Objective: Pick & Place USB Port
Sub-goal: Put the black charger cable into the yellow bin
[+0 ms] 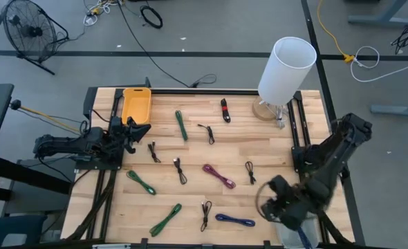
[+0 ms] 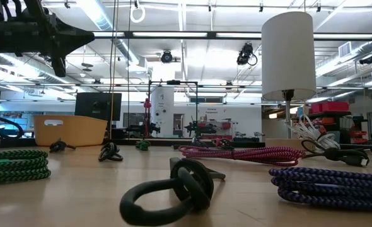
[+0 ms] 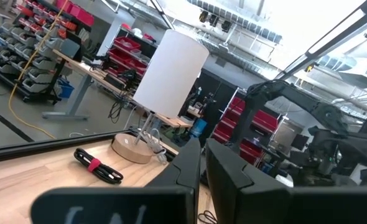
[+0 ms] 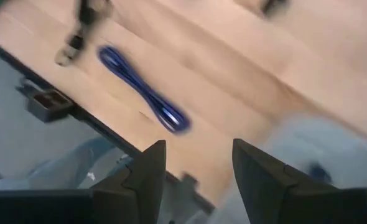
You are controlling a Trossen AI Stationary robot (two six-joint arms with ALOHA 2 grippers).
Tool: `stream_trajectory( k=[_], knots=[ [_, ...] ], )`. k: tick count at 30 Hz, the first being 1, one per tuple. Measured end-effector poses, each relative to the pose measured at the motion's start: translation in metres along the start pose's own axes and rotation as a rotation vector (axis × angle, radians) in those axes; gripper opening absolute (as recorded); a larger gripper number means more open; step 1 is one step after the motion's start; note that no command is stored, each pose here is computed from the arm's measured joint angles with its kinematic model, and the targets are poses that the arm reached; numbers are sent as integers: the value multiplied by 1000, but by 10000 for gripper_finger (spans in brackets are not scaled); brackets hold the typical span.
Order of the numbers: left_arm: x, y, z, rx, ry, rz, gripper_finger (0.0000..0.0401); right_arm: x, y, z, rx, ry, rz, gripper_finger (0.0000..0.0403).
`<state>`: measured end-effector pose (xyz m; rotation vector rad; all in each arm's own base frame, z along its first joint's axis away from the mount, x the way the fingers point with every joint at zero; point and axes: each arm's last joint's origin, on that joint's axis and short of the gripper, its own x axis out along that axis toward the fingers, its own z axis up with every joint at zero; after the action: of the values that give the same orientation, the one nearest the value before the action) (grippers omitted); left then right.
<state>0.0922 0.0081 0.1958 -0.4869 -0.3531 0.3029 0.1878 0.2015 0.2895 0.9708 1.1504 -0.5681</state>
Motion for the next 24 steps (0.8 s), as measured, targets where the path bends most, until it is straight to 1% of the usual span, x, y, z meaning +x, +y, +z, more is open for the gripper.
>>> stream_trajectory(
  k=[4, 6, 8, 11, 14, 19, 22, 24],
  knots=[
    [0, 0, 0, -1, 0, 0, 28, 6, 10, 32, -77, -49, 15, 183],
    [0, 0, 0, -2, 1, 0, 28, 8, 10, 46, -90, -60, -11, 183],
    [0, 0, 0, -2, 0, 0, 28, 10, 8, 58, -84, -52, -53, 183],
    [0, 0, 0, -2, 1, 0, 28, 12, 2, 74, -37, -64, -122, 183],
    [0, 0, 0, -2, 1, 0, 28, 13, -2, 87, -16, -75, -172, 183],
    [0, 0, 0, -1, 3, 1, 28, 22, -4, 106, -6, -91, -207, 183],
    [0, 0, 0, 0, 5, 1, 28, 38, -13, 111, 19, -73, -238, 183],
    [0, 0, -1, 0, 11, -7, 28, 54, -19, 112, 40, -50, -223, 183]
  ],
)
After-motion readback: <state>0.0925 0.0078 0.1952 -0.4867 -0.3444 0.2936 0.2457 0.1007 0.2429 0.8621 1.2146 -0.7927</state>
